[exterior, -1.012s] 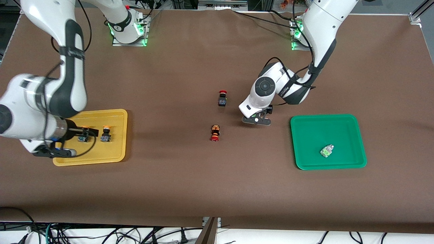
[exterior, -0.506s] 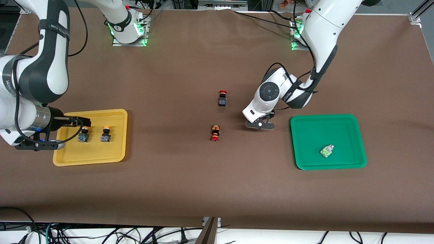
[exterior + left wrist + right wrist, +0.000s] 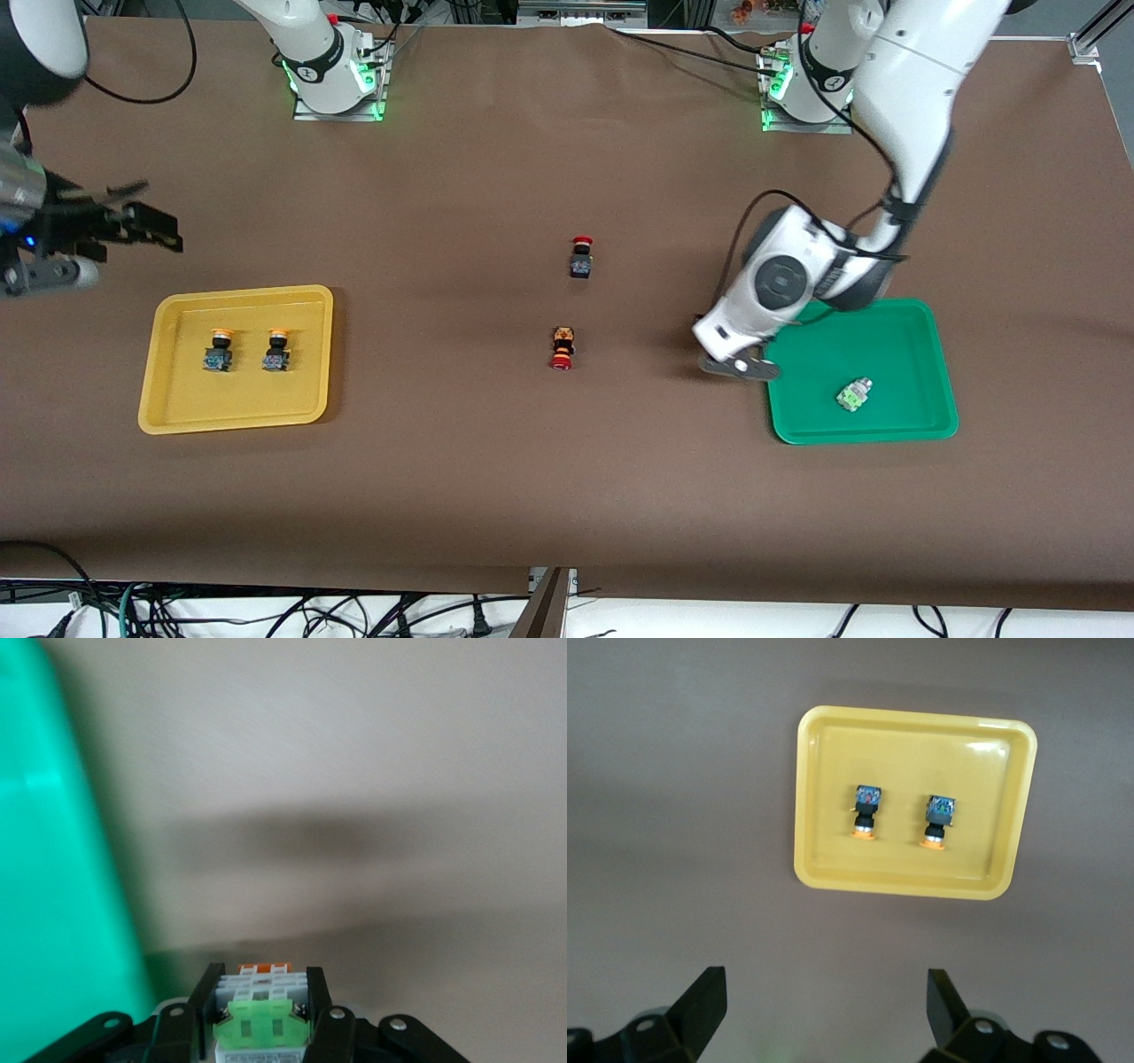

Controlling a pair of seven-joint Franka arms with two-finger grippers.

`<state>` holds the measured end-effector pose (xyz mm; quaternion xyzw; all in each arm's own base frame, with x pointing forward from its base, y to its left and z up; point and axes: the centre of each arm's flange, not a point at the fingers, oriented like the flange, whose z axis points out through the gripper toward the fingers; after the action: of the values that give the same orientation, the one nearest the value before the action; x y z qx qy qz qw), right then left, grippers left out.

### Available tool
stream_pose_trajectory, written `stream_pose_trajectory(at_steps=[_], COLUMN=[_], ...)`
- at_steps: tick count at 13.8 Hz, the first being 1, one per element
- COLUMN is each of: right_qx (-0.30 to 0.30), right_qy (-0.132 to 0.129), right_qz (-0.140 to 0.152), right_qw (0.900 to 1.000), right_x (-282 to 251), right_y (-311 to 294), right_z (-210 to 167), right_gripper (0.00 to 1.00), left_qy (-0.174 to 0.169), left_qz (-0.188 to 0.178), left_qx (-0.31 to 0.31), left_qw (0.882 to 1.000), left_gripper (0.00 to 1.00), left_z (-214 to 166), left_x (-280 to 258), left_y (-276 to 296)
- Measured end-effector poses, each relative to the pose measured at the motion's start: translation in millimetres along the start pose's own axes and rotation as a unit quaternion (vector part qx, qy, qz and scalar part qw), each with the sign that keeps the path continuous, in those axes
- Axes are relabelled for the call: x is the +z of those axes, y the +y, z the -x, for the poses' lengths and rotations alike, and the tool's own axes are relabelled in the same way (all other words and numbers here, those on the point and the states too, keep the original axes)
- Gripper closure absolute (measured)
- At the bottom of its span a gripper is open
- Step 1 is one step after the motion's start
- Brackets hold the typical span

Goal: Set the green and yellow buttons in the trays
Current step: 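Carry the green-labeled button with the left gripper and lower it into the green tray, then open the left gripper to release the button in the green tray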

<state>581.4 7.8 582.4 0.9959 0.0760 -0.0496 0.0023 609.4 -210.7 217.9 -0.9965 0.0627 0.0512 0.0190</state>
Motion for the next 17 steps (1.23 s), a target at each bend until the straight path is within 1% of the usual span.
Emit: stream_pose_trajectory(at_steps=[2,4,7,9,10,11,15,16,17], right_qx=[0.000,0.002,0.004,0.005,0.005,0.005,0.020,0.021,0.020], right_qy=[0.014,0.020,0.026,0.028,0.027,0.026,0.022,0.022,0.022], right_qz=[0.006,0.006,0.008,0.008,0.008,0.008,0.007,0.007,0.007], right_qw=[1.000,1.000,1.000,1.000,1.000,1.000,1.000,1.000,1.000], right_x=[-19.0,-27.8,-34.4,-36.5,-36.3,-35.8,-34.9,-34.9,-35.0], right_y=[-0.7,0.7,3.1,4.3,4.3,4.3,2.7,1.0,-0.4], right_z=[20.5,30.1,31.5,31.6,31.7,31.7,31.9,31.7,31.5], right_gripper=[0.00,0.00,0.00,0.00,0.00,0.00,0.00,0.00,0.00], left_qy=[0.003,0.004,-0.004,-0.006,-0.005,-0.004,0.008,0.008,0.005], left_qz=[-0.002,-0.003,0.001,0.008,0.010,0.012,0.012,0.010,0.007], left_qx=[0.006,0.039,0.078,0.089,0.092,0.095,0.097,0.096,0.093], left_qw=[1.000,0.999,0.997,0.996,0.996,0.995,0.995,0.995,0.996], left_gripper=[0.58,0.58,0.58,0.58,0.53,0.45,0.05,0.00,0.00], left_z=[-14.9,-19.0,-24.5,-27.5,-29.0,-30.9,-38.0,-38.8,-38.4], left_x=[-21.5,-25.9,-13.7,2.5,8.1,9.4,-3.1,-10.3,-23.3], left_y=[-21.7,-31.7,-82.8,-108.6,-112.2,-111.2,-107.3,-109.3,-112.8])
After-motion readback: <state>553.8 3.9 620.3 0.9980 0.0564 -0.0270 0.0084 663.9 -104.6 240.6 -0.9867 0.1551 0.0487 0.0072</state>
